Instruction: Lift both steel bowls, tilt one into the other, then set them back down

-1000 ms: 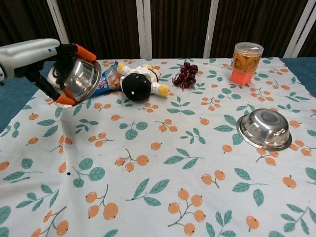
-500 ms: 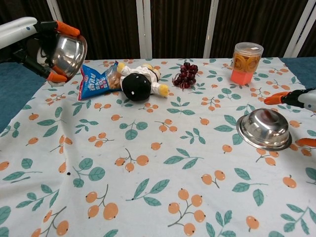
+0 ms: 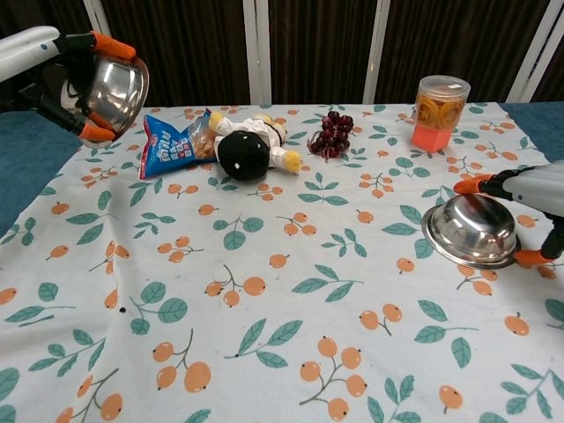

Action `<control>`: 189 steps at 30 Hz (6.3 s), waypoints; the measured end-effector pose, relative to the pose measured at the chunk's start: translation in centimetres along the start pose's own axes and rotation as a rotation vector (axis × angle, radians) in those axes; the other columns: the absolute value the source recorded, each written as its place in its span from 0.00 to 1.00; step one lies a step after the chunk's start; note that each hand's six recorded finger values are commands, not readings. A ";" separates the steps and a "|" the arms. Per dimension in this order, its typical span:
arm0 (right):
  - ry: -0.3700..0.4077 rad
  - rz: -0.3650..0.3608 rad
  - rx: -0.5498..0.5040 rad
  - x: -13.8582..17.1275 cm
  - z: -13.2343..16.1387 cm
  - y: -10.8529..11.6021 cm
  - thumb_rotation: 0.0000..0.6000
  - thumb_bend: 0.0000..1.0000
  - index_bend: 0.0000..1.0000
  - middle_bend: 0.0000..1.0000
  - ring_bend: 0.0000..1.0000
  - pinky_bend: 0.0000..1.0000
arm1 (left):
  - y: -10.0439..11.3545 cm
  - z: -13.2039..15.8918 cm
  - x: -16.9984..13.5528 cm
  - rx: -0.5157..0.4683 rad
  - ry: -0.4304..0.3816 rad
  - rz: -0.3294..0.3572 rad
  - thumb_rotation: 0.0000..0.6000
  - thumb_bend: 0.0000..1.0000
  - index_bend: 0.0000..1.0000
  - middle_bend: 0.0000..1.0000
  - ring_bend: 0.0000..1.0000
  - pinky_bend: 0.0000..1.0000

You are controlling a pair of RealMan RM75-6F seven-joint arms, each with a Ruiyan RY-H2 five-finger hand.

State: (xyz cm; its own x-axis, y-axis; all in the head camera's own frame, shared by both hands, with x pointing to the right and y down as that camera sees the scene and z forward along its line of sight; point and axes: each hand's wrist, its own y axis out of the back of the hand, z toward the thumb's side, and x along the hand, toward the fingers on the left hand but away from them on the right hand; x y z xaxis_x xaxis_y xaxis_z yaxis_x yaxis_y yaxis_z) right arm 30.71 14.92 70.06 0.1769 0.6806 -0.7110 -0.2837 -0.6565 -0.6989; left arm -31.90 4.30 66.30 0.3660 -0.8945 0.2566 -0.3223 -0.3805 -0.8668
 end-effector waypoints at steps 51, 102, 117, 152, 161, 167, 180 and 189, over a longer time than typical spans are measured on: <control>-0.039 0.087 0.176 -1.8 3.4 1.2 1.00 0.36 0.97 0.88 0.88 1.00 | -0.5 -2.2 0.4 0.015 0.037 -0.024 1.00 0.36 0.48 0.60 0.48 0.67; 0.172 0.009 -1.778 -0.3 -5.8 15.5 1.00 0.37 1.00 0.98 0.98 1.00 | 0.8 14.7 3.4 -0.547 -0.486 0.317 1.00 0.38 0.48 0.60 0.48 0.67; 0.291 0.194 -1.761 1.3 -0.3 15.4 1.00 0.37 1.00 0.98 0.98 1.00 | -0.2 15.8 2.9 -0.568 -0.528 0.284 1.00 0.38 0.49 0.60 0.48 0.67; 0.502 0.355 -1.741 5.2 7.5 16.6 1.00 0.38 1.00 0.98 0.98 1.00 | -1.5 20.1 3.6 -0.614 -0.577 0.260 1.00 0.38 0.49 0.60 0.48 0.67; 0.524 0.373 -1.719 6.3 8.9 16.8 1.00 0.38 1.00 0.98 0.98 1.00 | -1.8 21.2 3.4 -0.628 -0.577 0.239 1.00 0.38 0.49 0.60 0.48 0.67; 0.528 0.378 -1.705 6.9 9.2 16.7 1.00 0.38 1.00 0.98 0.98 1.00 | -2.0 21.9 3.2 -0.631 -0.589 0.227 1.00 0.38 0.49 0.60 0.48 0.67; 0.523 0.393 -1.689 7.3 9.5 16.3 1.00 0.38 1.00 0.98 0.98 1.00 | -2.8 22.8 3.4 -0.651 -0.587 0.179 1.00 0.38 0.48 0.60 0.48 0.67; 0.522 0.386 -1.692 7.4 9.1 16.4 1.00 0.38 1.00 0.98 0.98 1.00 | -3.0 23.4 3.6 -0.646 -0.599 0.168 1.00 0.38 0.48 0.60 0.48 0.67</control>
State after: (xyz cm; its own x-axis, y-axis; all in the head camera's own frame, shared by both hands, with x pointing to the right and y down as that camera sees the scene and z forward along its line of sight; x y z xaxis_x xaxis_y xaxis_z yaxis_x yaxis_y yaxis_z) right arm 18.77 12.18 54.02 0.6803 0.4846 -0.5499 0.7261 -0.5481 0.4152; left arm -9.18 7.75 59.81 0.6060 -0.7464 -0.2749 -0.7748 -0.4757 -0.4164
